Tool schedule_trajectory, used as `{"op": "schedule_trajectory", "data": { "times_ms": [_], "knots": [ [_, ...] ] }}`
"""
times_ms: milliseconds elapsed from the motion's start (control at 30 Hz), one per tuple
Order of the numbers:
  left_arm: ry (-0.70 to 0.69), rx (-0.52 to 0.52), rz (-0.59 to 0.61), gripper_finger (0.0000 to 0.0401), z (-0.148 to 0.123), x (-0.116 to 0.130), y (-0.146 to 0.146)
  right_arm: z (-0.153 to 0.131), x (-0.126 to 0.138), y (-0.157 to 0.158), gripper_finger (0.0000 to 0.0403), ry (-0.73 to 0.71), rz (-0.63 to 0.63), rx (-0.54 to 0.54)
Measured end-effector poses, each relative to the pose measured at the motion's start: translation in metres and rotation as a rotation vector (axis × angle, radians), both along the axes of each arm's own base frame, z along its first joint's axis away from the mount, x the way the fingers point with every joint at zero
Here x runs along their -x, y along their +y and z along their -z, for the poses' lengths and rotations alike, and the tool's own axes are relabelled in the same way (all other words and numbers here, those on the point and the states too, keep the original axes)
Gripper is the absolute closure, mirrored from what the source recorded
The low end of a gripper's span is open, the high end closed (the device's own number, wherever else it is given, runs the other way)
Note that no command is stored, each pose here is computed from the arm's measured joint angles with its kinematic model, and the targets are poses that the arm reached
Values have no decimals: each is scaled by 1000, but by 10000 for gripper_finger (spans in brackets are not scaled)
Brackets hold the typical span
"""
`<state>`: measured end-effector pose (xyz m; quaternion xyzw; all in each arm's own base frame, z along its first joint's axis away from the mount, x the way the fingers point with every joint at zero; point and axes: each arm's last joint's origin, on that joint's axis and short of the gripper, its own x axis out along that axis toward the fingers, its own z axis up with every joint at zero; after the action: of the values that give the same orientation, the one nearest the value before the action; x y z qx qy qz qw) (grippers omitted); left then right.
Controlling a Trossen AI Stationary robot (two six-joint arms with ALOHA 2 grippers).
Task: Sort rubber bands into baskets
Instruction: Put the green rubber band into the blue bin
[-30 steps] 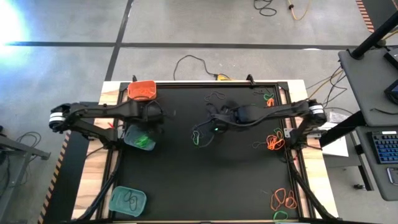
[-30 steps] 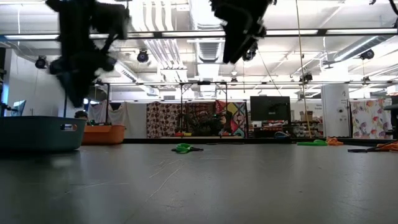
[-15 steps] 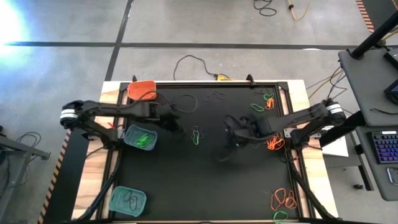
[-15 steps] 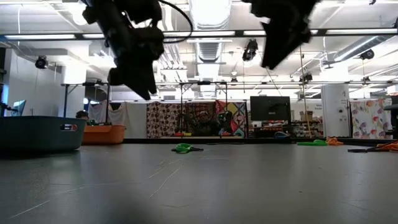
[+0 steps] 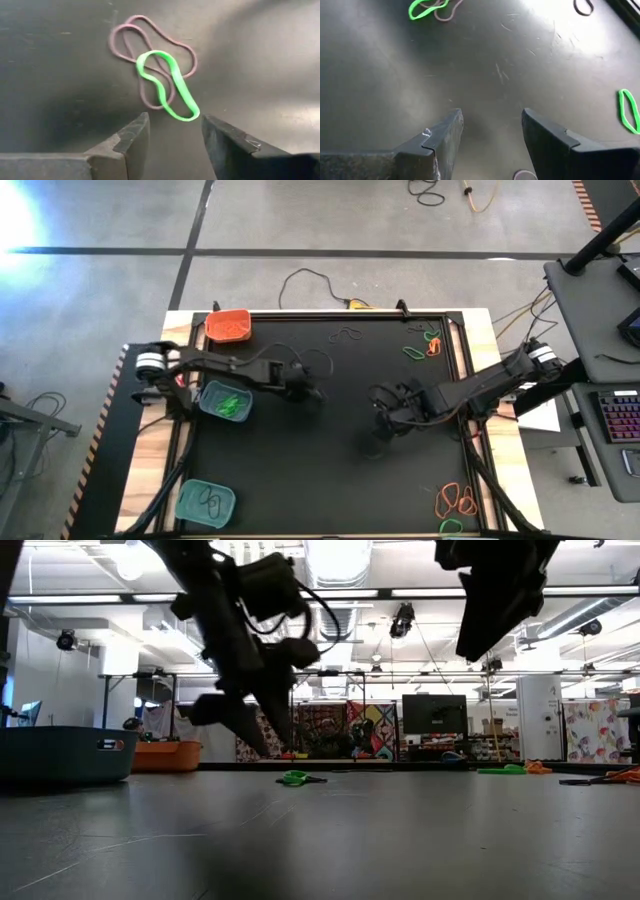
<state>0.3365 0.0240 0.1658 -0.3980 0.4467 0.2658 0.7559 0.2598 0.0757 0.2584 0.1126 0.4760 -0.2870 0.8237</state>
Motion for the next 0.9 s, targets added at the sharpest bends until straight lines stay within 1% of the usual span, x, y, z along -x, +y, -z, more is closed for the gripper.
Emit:
{"op": "schedule_trajectory", "data": {
  "times_ms": [100, 233, 333, 433, 533, 667, 900],
  "knots": [
    [23, -5, 26, 245, 7, -16, -5, -1, 1, 2, 204, 3, -20, 5],
    [231, -24, 25, 248, 22, -23, -4, -1, 1, 3, 204, 12, -37, -10],
    [295, -49, 54, 248, 24, -29, -3, 0, 2, 6, 204, 16, -50, -14],
    [290, -49, 96, 248, 21, -38, -4, 0, 2, 7, 204, 21, -69, -9],
    [242, -43, 113, 248, 17, -51, -5, 0, 2, 8, 204, 21, -70, -8],
    [243, -10, 117, 256, 17, -55, -6, 0, 3, 8, 204, 22, -71, -8],
    [230, -10, 107, 285, 11, -59, -6, -1, 4, 8, 204, 27, -79, -4]
  ]
}}
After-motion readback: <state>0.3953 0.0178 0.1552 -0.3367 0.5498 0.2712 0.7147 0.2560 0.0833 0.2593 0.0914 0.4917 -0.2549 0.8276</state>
